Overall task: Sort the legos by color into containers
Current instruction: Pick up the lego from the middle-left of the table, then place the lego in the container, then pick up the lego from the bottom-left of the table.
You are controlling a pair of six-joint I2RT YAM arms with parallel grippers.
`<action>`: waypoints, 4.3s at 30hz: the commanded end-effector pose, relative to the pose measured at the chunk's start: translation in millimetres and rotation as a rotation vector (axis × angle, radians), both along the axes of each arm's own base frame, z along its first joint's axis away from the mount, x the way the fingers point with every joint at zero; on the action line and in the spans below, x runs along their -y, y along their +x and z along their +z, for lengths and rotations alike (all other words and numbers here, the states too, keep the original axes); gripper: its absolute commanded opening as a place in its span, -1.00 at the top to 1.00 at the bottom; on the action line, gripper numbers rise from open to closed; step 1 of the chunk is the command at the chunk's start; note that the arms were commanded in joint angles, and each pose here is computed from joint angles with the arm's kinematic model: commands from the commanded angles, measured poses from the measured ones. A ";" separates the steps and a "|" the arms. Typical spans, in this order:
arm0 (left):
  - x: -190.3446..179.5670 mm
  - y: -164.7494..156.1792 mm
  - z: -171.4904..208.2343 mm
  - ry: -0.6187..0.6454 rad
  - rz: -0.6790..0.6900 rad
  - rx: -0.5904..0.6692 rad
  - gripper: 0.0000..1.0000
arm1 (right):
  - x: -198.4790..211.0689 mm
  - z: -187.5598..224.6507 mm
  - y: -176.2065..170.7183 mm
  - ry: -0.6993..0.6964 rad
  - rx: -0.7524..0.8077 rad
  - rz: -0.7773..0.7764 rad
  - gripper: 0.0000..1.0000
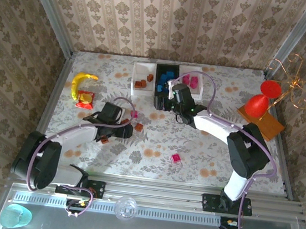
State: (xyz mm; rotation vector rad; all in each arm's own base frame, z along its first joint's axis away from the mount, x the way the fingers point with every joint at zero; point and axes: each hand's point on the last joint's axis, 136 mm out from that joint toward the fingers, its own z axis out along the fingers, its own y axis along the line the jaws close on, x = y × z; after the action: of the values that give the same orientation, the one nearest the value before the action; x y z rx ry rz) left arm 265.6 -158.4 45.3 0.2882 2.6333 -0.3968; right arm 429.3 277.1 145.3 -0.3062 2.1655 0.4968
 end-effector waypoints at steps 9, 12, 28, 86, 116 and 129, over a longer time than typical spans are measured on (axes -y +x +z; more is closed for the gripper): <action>12.8 15.3 -4.9 0.065 -0.076 0.028 -0.37 | 11.2 16.9 -1.5 0.031 0.035 -0.048 -0.53; 14.1 17.4 -8.2 0.087 -0.090 0.023 -0.27 | 12.8 15.9 -4.9 0.032 0.025 -0.048 -0.54; 28.8 28.4 28.3 -0.020 -0.038 0.178 0.22 | -6.2 8.9 -95.8 0.145 -0.047 0.259 -0.64; -24.0 102.4 82.9 0.027 0.139 0.216 -0.48 | 38.2 -14.0 -131.7 0.009 -0.110 0.078 -1.00; -62.8 -27.0 -28.3 0.121 0.332 -0.157 -0.12 | 36.6 -32.7 -134.5 -0.010 -0.132 0.101 -1.00; -39.6 -19.5 -12.9 0.141 0.241 -0.076 0.29 | 38.8 -28.7 -135.3 -0.005 -0.131 0.089 -1.00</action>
State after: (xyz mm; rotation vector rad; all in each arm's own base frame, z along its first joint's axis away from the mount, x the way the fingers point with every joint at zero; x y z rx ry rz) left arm 236.3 -110.4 19.1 -0.0311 2.7812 -0.1261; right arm 297.6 241.2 116.2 -0.3906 2.2882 0.5837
